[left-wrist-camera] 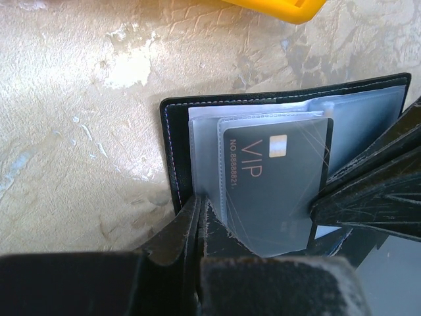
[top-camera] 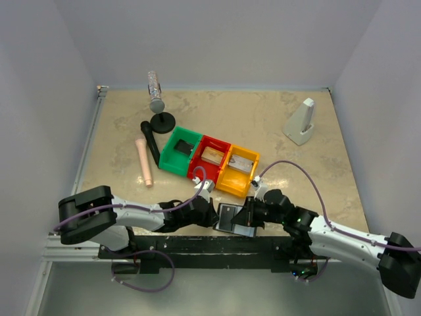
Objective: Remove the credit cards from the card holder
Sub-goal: Remove the credit card from the card holder.
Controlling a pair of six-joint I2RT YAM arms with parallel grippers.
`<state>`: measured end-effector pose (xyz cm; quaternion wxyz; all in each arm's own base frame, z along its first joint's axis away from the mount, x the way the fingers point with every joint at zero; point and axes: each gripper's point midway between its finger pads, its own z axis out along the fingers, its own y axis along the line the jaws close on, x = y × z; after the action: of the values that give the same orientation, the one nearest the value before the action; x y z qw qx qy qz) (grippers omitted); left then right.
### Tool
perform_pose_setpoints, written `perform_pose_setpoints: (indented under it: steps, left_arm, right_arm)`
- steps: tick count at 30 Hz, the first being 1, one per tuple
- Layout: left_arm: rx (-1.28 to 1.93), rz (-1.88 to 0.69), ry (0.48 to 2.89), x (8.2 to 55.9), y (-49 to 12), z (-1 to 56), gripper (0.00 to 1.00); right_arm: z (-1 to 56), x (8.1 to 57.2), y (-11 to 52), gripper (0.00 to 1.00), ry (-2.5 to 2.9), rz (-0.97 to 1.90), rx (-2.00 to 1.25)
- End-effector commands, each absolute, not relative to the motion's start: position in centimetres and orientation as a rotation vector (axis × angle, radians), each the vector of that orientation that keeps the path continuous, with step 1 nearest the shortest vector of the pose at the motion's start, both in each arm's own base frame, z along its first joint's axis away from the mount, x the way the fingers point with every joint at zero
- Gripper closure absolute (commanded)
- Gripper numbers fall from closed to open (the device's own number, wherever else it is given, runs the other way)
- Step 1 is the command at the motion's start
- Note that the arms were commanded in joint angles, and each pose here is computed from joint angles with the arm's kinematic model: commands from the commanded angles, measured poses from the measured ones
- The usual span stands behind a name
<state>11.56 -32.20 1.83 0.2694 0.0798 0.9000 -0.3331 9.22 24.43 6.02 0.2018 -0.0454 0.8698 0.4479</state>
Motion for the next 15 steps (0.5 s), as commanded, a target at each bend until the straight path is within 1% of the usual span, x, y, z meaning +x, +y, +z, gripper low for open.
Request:
perform_pose_setpoints:
  steps: [1,5,6,9,13,15]
  left_arm:
    - [0.23,-0.757,2.51,11.06,-29.69,-0.96,1.0]
    - [0.229,-0.759,2.511,11.04,-29.73,-1.0,1.0]
    - [0.228,-0.761,2.51,11.06,-29.79,-0.95,1.0]
    - [0.225,-0.757,2.514,11.01,-29.67,-1.09,1.0]
    - [0.219,-0.758,2.51,11.11,-29.65,-1.02,1.0]
    - [0.22,-0.756,2.513,11.04,-29.6,-1.11,1.0]
  right_arm:
    - [6.2,9.45,24.34,0.87,2.4,1.249,-0.124]
    - [6.28,9.51,24.44,0.92,2.398,1.252,-0.122]
    - [6.35,9.53,24.46,0.95,2.395,1.255,-0.121]
    - [6.41,9.6,24.47,1.0,2.394,1.252,-0.119]
    - [6.46,9.55,24.35,1.0,2.393,1.25,-0.119]
    - [6.48,9.53,24.29,0.98,2.393,1.249,-0.118]
